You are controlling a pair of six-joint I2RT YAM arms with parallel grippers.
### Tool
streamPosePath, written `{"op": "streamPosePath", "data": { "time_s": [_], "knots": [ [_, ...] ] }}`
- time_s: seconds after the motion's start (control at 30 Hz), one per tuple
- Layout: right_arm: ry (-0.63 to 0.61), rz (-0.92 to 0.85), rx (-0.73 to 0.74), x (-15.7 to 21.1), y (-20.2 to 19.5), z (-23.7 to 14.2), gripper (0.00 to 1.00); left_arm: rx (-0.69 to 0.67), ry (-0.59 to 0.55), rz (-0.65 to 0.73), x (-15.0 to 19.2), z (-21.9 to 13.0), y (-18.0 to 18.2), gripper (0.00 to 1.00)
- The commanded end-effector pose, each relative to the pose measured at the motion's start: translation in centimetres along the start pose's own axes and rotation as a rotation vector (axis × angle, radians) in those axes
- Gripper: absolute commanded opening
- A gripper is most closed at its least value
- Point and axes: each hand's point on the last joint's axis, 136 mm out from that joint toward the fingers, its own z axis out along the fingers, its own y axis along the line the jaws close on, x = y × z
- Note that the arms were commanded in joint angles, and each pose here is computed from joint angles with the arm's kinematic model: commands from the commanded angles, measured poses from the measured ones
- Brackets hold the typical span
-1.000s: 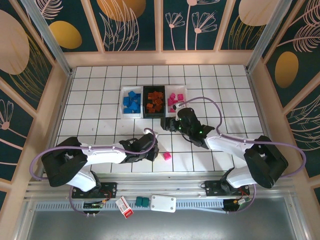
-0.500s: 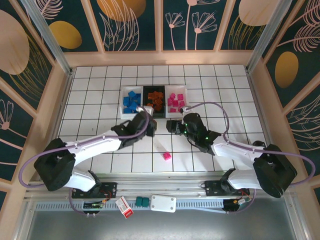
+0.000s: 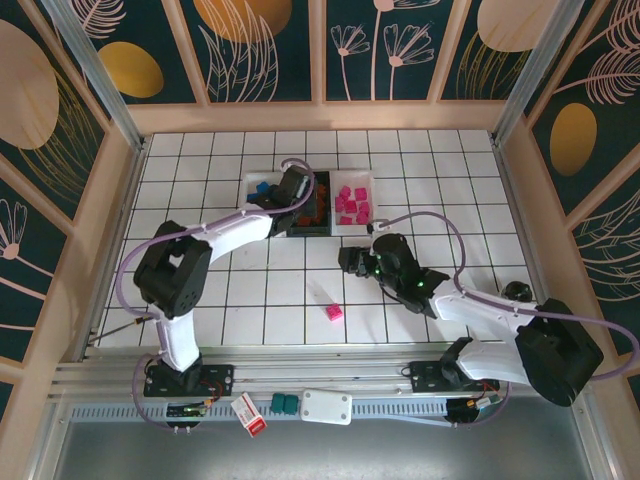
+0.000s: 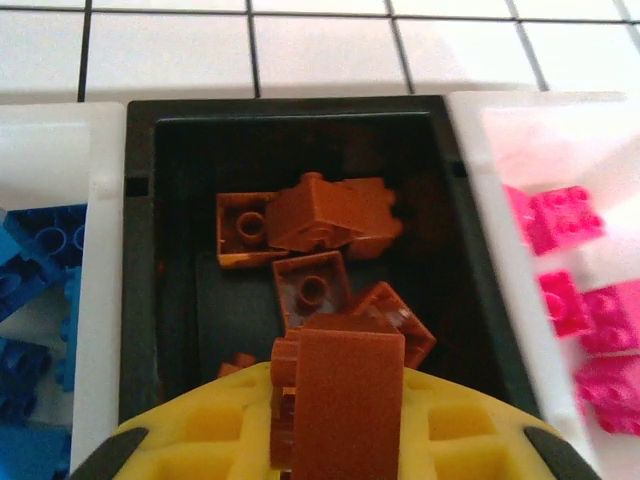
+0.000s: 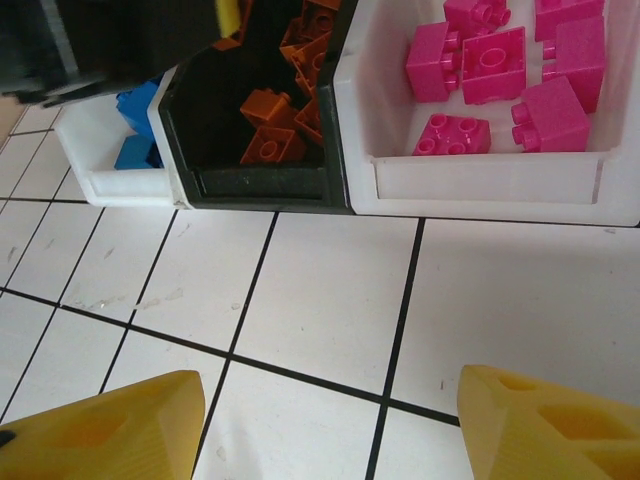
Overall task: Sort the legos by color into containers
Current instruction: Place the lego in the container.
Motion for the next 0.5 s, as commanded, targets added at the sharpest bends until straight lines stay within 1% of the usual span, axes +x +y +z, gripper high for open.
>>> {"op": "streamPosePath", "data": {
  "time_s": [0.0,0.03,0.13,0.2,0.27,0.33,0.37,0.47],
  "knots": [
    [0.019,0.015,-0.024,0.9,0.0,-0.6,0.69,-0.029,0.001,0.014,-1.1,0.6,0.2,0.43],
    [0.032,0.013,-0.034,1.2,0.0,-0.6,0.7,-0.021,-0.004,0.013,-1.5,0.5,0.0,0.51],
    [0.076,-0.005,-0.055,2.2,0.4,-0.5,0.71,0.028,-0.034,-0.014,-3.0,-0.8,-1.0,0.69],
    [0.105,-0.026,-0.054,3.1,0.6,-0.3,0.72,0.069,-0.066,-0.033,-4.2,-2.5,-1.6,0.78],
    [0.166,-0.059,-0.082,4.7,1.6,-0.2,0.72,0.116,-0.101,-0.056,-5.3,-4.7,-2.1,0.87],
    [0.226,-0.097,-0.07,6.5,2.0,0.0,0.72,0.162,-0.128,-0.078,-5.8,-6.8,-2.3,0.93],
    [0.263,-0.119,-0.067,7.6,2.3,0.1,0.73,0.191,-0.153,-0.093,-6.3,-8.6,-2.3,0.98],
    [0.327,-0.185,-0.017,10.1,2.3,0.3,0.72,0.241,-0.179,-0.125,-5.4,-11.5,-1.8,0.99]
  ]
}}
